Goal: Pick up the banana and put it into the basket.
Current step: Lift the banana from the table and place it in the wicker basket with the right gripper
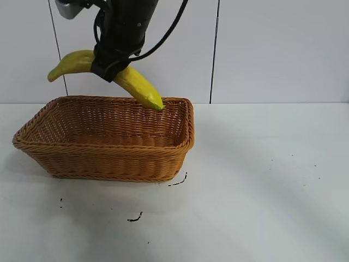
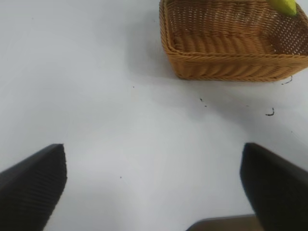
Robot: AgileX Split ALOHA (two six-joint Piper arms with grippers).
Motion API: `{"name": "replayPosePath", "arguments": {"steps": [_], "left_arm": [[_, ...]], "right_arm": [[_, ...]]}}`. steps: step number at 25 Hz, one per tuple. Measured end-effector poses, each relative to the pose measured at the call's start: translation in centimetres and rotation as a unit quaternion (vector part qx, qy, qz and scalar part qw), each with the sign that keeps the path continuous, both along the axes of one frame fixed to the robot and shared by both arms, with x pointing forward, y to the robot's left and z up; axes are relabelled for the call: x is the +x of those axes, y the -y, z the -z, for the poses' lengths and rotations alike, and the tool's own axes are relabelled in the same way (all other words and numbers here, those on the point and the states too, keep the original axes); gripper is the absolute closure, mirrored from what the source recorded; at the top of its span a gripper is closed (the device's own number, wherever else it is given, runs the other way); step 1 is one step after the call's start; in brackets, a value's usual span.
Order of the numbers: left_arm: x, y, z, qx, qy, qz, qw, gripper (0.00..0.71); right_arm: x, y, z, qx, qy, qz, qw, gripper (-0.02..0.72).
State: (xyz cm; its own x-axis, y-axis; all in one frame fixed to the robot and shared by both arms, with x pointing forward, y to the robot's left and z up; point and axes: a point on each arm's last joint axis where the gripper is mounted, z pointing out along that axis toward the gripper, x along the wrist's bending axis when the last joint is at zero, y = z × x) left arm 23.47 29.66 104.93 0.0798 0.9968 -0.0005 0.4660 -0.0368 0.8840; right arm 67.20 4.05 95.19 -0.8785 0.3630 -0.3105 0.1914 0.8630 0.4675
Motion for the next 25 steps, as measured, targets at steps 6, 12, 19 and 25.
{"name": "replayPosePath", "arguments": {"steps": [6, 12, 19, 25], "left_arm": [[0.0, 0.0, 0.0, 0.0, 0.0, 0.0, 1.0, 0.015], [0.0, 0.0, 0.0, 0.0, 0.0, 0.0, 1.0, 0.015], [0.0, 0.0, 0.0, 0.0, 0.0, 0.0, 1.0, 0.015], [0.0, 0.0, 0.0, 0.0, 0.0, 0.0, 1.0, 0.015]], "right_arm": [[0.0, -0.1, 0.4, 0.0, -0.006, 0.001, 1.0, 0.383], [-0.3, -0.1, 0.6, 0.003, -0.026, 0.002, 1.0, 0.166], [-0.5, 0.0, -0.7, 0.015, -0.03, 0.017, 0.999, 0.052], [-1.1, 0.5, -3.9, 0.031, -0.028, 0.03, 0.999, 0.048]]}}
